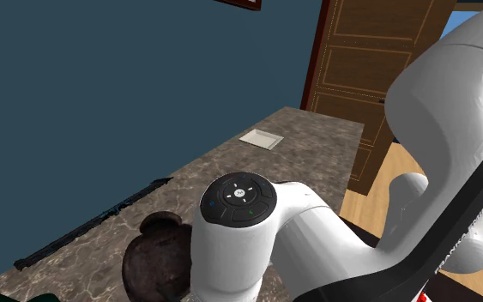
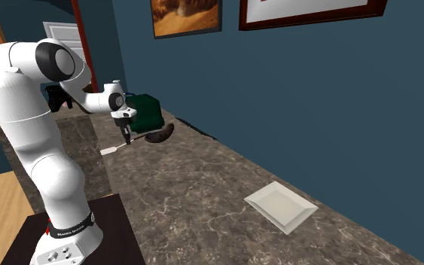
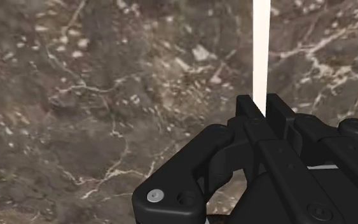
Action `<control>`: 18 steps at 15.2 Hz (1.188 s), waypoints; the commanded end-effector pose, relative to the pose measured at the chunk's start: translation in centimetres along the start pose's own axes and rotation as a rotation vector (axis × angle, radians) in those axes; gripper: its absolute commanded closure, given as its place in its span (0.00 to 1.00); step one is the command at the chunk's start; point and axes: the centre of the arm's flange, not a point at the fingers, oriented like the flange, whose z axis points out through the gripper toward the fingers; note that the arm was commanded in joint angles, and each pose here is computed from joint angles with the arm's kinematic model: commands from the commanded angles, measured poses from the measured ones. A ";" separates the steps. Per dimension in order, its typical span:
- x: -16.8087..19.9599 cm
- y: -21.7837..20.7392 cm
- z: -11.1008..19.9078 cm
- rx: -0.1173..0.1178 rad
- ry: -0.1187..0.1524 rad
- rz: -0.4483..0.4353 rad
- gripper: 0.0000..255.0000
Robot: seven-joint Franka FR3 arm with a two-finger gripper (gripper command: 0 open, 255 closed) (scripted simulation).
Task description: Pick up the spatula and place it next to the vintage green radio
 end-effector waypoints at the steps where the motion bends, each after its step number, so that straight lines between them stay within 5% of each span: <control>1: 0.0 0.0 0.0 0.000 0.000 0.000 0.00; 6: 0.0 0.0 0.0 0.000 0.000 0.000 0.00; 10: 0.0 0.0 -5.0 0.000 0.000 0.000 0.00; 18: 0.0 0.0 -5.0 0.000 0.000 0.000 0.00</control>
